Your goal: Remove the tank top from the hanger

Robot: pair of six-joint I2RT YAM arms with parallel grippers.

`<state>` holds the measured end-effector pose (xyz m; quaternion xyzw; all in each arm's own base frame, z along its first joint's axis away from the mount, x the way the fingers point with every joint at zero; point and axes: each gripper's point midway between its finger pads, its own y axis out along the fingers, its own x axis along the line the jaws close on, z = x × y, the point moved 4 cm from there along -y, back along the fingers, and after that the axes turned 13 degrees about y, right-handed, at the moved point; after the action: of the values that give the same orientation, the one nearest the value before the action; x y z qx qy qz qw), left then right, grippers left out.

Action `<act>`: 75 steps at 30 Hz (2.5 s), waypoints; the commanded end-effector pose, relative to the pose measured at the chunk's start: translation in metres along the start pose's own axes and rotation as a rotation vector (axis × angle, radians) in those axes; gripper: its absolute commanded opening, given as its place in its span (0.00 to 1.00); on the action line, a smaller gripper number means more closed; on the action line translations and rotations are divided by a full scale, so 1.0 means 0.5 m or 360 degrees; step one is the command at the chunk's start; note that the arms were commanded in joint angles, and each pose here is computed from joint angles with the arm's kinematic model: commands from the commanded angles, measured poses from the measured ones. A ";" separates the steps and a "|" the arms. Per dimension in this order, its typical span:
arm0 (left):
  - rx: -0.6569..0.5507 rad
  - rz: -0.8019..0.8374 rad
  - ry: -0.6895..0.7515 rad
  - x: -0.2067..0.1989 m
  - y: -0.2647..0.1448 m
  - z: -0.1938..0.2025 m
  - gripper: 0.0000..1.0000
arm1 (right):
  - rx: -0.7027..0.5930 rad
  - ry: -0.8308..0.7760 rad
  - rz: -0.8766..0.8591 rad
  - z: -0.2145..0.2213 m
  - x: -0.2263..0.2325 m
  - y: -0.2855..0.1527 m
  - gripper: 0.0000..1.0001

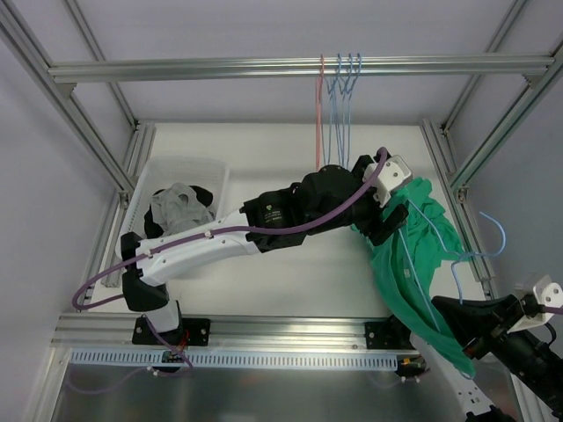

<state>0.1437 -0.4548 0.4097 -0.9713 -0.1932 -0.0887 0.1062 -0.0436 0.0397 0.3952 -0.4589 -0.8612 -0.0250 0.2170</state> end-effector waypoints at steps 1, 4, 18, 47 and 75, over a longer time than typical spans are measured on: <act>-0.0146 -0.0109 0.0044 0.027 -0.009 -0.060 0.76 | 0.0058 0.0012 -0.0102 0.019 0.015 -0.022 0.00; -0.0135 -0.0169 0.0045 0.038 -0.012 -0.059 0.29 | 0.0041 -0.0005 -0.0100 0.017 0.011 -0.027 0.00; -0.0185 -0.1032 -0.0334 0.193 -0.227 -0.069 0.00 | 0.0296 -0.0199 -0.0481 0.034 0.000 -0.043 0.00; -0.0306 0.0314 -0.0669 -0.092 -0.371 0.249 0.00 | -0.1230 0.0250 -0.1003 -0.268 0.071 0.253 0.00; 0.0293 -0.0843 -0.0876 0.033 -0.389 0.507 0.24 | -0.0075 0.0172 0.0266 -0.038 -0.127 0.230 0.00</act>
<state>0.1118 -0.2143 0.1808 -0.8612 -0.4565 0.1803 0.1321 0.0855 0.0401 0.4025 -0.5402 -0.8091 -0.1357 0.1877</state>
